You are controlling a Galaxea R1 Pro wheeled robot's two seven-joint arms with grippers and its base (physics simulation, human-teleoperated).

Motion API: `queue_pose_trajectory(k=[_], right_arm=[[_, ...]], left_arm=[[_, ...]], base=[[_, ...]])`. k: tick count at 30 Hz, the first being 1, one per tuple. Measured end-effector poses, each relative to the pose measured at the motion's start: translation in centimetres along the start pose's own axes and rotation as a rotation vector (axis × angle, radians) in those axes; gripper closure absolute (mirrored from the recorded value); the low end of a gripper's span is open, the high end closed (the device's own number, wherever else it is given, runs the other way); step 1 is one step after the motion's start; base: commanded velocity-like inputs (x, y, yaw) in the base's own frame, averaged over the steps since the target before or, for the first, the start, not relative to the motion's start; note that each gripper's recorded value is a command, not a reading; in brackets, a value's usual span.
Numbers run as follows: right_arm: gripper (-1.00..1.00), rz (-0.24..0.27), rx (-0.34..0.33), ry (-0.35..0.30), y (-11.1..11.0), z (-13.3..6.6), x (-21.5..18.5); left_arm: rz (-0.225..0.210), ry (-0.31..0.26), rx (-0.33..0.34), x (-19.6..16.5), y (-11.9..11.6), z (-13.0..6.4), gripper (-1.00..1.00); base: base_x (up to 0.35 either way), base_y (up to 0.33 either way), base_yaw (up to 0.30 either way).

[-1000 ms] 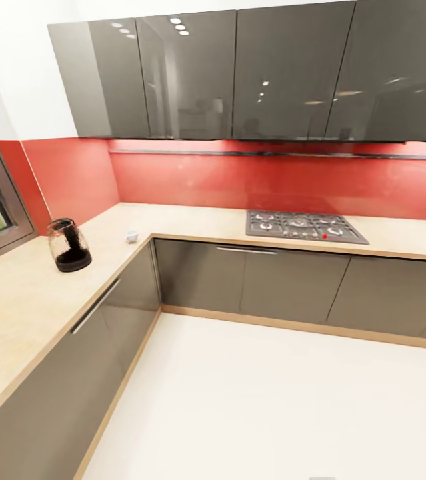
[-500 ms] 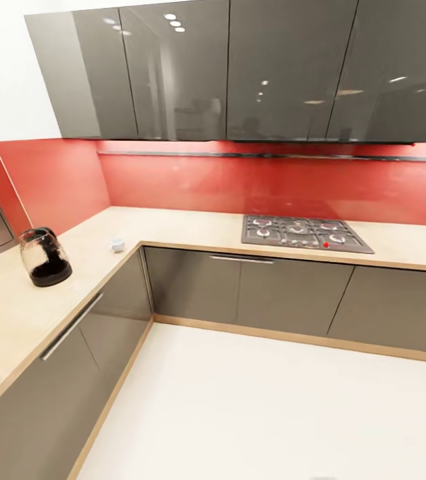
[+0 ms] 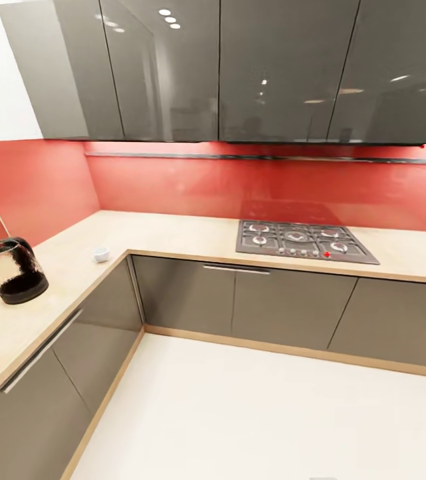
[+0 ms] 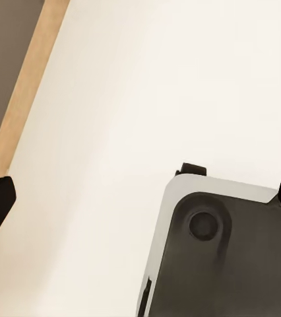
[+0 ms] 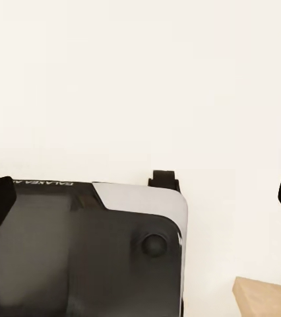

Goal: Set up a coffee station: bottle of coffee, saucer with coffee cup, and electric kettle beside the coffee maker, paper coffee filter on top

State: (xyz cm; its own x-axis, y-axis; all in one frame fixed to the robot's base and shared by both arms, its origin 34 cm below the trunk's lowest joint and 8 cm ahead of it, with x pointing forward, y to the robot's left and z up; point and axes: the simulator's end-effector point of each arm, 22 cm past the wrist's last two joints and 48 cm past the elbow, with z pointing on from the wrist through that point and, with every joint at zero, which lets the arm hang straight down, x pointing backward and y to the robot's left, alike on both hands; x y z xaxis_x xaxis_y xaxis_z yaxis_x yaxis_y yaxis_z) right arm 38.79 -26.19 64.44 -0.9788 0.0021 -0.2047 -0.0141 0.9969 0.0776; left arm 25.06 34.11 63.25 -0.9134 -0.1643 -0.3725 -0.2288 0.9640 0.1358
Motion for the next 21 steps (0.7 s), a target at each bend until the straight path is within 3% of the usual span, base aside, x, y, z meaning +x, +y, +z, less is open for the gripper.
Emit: queue_pose_trajectory(k=[21], right_arm=[[-1.00,-0.001,-0.002,0.000,0.12,0.01,-0.02]], left_arm=[[0.000,0.001,0.000,0.04,0.00,0.00,-1.00]], base=[[0.304,-0.112,0.020]])
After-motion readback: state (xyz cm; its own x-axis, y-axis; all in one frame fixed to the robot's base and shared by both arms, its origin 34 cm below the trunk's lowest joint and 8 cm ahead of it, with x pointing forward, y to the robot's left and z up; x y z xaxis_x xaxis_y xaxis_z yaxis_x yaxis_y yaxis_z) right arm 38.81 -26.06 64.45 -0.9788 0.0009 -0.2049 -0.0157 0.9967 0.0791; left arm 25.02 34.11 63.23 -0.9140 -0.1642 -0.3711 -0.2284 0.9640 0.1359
